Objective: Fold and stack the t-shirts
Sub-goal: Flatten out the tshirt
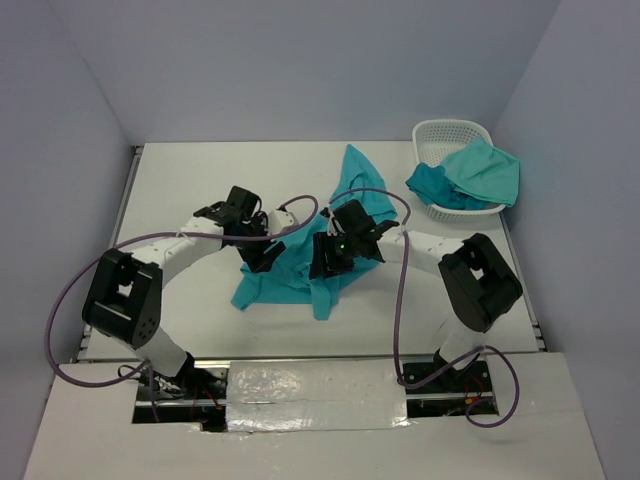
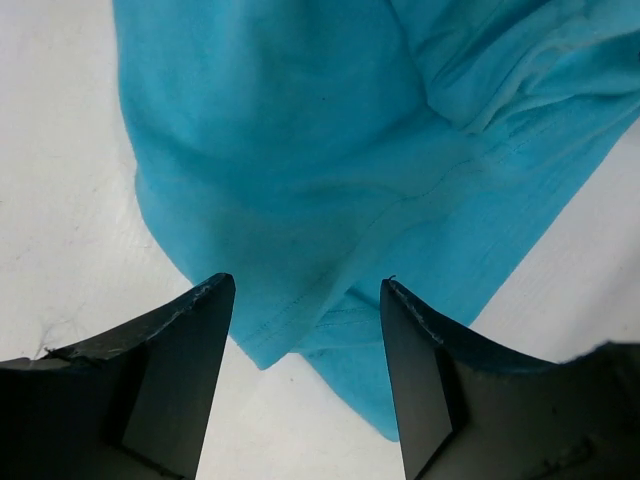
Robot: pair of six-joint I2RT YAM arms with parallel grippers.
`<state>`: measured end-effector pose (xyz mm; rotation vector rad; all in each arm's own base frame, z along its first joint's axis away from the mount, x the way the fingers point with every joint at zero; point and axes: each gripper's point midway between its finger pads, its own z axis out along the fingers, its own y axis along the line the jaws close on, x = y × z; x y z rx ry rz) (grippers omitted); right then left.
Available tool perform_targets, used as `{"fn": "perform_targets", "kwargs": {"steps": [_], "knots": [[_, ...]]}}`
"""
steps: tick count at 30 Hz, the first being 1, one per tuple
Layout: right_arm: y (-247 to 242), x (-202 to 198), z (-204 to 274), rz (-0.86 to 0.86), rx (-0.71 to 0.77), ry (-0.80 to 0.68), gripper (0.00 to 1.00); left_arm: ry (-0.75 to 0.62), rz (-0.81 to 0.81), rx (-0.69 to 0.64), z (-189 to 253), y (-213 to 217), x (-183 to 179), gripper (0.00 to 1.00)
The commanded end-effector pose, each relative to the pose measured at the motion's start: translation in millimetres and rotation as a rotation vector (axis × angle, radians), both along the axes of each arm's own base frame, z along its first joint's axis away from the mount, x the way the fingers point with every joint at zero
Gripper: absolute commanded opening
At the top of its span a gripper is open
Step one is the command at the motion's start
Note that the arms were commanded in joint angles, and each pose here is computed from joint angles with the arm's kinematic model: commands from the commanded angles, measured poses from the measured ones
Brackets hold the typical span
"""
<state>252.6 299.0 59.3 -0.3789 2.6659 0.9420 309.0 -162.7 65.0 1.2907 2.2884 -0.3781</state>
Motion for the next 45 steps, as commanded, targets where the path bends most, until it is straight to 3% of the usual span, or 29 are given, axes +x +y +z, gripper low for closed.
{"fn": "perform_targets", "kwargs": {"steps": [1, 5, 10, 13, 14, 15, 16, 23, 29, 35, 38, 43, 45], "knots": [[8, 14, 20, -0.017, 0.044, -0.099, 0.57, -0.048, -0.017, -0.027, 20, -4, 6, 0.72], [18, 18, 31, 0.033, -0.004, -0.233, 0.6, -0.061, -0.005, -0.028, 24, -3, 8, 0.73], [30, 23, 9, 0.059, -0.048, -0.189, 0.58, -0.06, 0.012, -0.025, 23, -1, 8, 0.72], [33, 26, 5, 0.057, -0.044, -0.194, 0.37, -0.067, 0.012, -0.028, 25, -1, 7, 0.72], [30, 29, 4, 0.043, -0.06, -0.199, 0.25, -0.072, 0.012, -0.028, 26, -1, 7, 0.72], [26, 31, 9, 0.024, -0.068, -0.206, 0.03, -0.068, 0.009, -0.023, 26, 0, 6, 0.72], [19, 35, 13, -0.013, -0.074, -0.209, 0.0, -0.077, 0.005, -0.024, 30, 0, 7, 0.72], [-86, 30, 67, -0.251, -0.155, -0.258, 0.0, -0.097, -0.005, -0.023, 47, -1, 12, 0.71], [-170, 19, 88, -0.452, -0.228, -0.276, 0.0, -0.123, -0.034, 0.098, 28, -2, 4, 0.72], [-197, 22, 93, -0.489, -0.294, -0.285, 0.0, -0.123, -0.145, 0.13, 16, -28, -15, 0.73], [-185, 23, 97, -0.444, -0.237, -0.289, 0.0, -0.125, -0.172, 0.08, 22, -45, -18, 0.74], [-172, 0, 57, -0.41, -0.181, -0.166, 0.0, -0.158, -0.16, 0.014, 41, -80, 13, 0.71], [-171, -9, 41, -0.411, -0.179, -0.126, 0.0, -0.109, -0.23, -0.013, 40, -96, 5, 0.7]]}}
